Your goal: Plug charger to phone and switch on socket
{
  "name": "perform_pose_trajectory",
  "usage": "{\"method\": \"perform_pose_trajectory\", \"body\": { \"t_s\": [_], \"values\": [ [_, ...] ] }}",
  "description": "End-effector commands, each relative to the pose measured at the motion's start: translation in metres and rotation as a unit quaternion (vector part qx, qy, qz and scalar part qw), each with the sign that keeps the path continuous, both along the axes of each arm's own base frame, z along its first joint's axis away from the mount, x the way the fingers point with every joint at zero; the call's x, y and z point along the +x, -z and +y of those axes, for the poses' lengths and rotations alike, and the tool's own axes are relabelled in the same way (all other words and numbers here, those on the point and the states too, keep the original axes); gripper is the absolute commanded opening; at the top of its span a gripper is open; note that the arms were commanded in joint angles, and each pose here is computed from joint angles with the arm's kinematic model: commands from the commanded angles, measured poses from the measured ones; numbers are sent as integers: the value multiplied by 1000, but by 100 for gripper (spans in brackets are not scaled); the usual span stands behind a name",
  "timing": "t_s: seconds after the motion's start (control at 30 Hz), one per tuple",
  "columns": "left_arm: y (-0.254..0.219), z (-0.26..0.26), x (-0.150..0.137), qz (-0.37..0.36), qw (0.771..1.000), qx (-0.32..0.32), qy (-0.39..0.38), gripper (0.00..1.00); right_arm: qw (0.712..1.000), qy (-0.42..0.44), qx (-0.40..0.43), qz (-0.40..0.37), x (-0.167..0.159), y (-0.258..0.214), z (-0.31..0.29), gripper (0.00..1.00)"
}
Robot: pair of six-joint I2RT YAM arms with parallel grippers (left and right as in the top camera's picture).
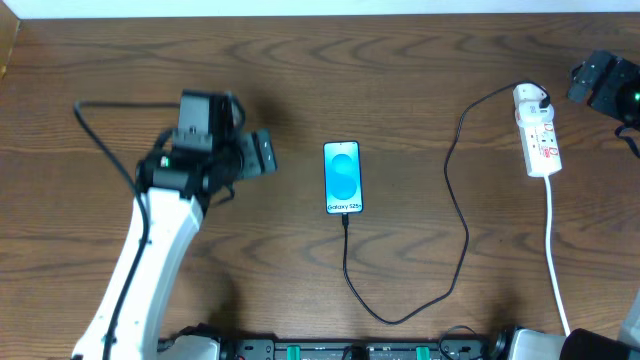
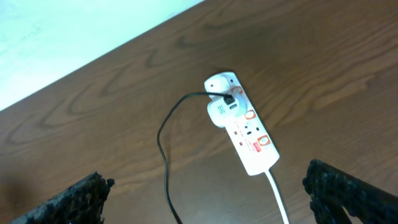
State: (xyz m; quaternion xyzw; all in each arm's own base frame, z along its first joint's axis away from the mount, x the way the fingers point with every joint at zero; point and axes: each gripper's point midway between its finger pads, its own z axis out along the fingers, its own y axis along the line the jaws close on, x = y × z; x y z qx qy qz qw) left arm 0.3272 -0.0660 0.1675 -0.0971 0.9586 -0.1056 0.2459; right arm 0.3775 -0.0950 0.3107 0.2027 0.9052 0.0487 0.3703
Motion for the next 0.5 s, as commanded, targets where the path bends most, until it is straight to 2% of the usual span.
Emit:
{"method": "perform_pose_trajectory", "body": {
  "t_s": [0.0,0.33,0.47],
  "values": [
    [7,6,-20,-21,1000,7,0,94,1000,0,2,-3,-1,-3,5,99],
    [-4,27,-62,-165,986,15,-26,95,1000,0,1,-3,-1,-3,5,99],
    [-18,29,-70,-241,969,46,13,95,1000,0,1,-3,-1,-3,5,99]
  ]
}}
